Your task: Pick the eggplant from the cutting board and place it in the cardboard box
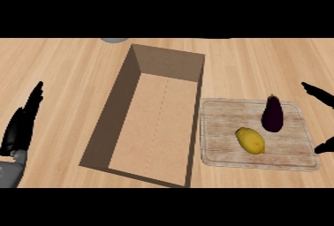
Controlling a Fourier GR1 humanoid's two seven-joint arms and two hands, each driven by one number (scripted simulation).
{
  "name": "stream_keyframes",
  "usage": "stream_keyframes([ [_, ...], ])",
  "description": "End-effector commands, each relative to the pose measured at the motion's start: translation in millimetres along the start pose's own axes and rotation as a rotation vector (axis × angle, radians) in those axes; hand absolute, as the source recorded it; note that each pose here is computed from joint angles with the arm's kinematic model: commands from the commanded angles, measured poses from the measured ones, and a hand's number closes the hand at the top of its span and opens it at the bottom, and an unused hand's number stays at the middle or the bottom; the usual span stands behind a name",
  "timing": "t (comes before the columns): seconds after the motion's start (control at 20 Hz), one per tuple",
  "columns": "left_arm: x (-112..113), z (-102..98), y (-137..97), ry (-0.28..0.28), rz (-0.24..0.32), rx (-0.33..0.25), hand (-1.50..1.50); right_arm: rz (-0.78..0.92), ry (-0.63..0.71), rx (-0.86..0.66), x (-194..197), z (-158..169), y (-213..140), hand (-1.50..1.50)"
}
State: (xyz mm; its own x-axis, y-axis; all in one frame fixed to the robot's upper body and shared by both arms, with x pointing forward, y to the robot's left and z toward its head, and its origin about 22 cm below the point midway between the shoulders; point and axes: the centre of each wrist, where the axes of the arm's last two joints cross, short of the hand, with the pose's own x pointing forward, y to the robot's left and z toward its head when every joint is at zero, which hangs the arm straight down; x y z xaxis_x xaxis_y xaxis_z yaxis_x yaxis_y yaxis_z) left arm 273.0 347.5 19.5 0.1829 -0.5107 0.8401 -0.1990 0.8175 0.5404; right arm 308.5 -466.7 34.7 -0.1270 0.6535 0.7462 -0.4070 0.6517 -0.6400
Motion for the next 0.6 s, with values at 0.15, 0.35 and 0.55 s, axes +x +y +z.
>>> stream_keyframes([
  [0.15, 0, 2, 0, 0.007, -0.005, 0.005, 0.0, 0.071, 0.078, 0.231, 10, -40, 4, -1.5],
  [0.35, -8, 6, -22, 0.018, 0.006, 0.021, 0.0, 0.13, 0.099, 0.26, 10, -48, 6, -1.5],
  [0.55, -23, 7, 7, 0.016, 0.006, 0.018, 0.0, 0.131, 0.106, 0.253, 18, -77, 25, -1.5],
])
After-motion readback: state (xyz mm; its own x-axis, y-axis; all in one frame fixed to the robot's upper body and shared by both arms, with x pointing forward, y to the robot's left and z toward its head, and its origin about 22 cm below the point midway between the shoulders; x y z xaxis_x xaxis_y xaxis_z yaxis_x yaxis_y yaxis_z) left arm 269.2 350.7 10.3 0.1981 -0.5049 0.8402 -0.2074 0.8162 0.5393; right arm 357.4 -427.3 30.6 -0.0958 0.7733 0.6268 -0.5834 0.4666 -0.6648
